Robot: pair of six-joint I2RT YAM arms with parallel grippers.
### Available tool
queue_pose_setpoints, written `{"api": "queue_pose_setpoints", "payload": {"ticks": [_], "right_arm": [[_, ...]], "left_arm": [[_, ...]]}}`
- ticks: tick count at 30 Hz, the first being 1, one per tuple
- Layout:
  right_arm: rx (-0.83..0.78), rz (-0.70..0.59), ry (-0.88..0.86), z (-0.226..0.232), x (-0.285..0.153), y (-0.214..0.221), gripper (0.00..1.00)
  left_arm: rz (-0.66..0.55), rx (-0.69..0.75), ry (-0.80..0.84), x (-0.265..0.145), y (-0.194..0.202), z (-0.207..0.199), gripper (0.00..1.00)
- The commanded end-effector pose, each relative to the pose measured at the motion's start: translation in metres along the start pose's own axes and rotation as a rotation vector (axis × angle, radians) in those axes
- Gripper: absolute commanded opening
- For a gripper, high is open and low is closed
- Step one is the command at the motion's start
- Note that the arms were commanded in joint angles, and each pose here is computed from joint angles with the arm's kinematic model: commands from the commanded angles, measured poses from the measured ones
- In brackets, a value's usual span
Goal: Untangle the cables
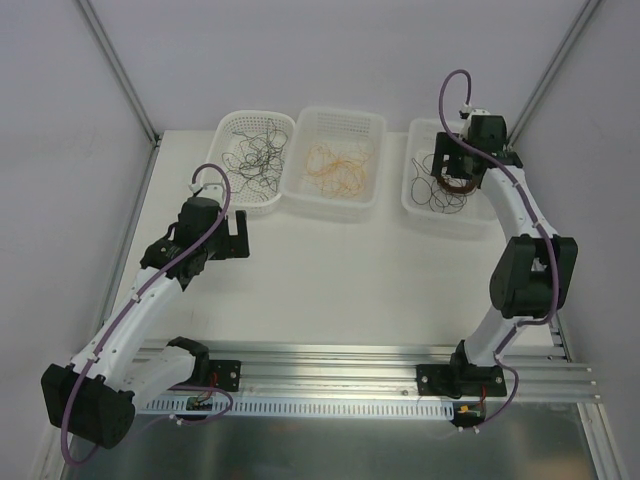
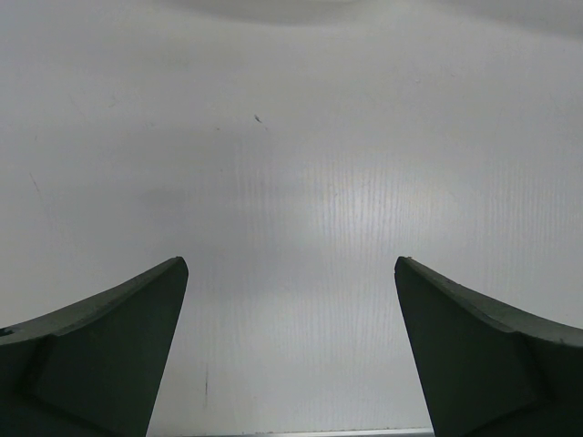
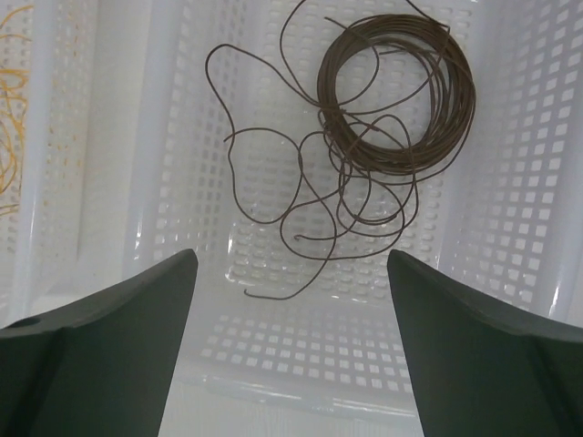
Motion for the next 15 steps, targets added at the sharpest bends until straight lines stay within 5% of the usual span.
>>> {"api": "queue_pose_setpoints", "payload": {"ticks": [1,6,15], "right_arm": [[0.047,-0.140,-0.066,0.011,-0.042,-0.026,0.90],[0.069,-0.155,-0.085,0.012,-0.084,-0.013,0.99],[0.144,-0.242,0.002,-0.003,-0.194,0.024,1.00]], "left_arm": [[-0.032,-0.001,0.004,-0.001,-0.006,0.002,0.99],[-0.042,0.001,-0.002,-0.003,-0.006,0.004,0.99],[-0.103,-0.015,0.002,-0.016,-0.009,0.007,0.99]]}}
Point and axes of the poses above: each gripper's point midway between its finger pads, its own x axis out along the fingers, its own z axis along the line the jaws close on, y = z × x, the point moved 5 cm from there along -x, back along the fingers, and after that the axes turned 2 degrees about x, right-handed, at the moved point
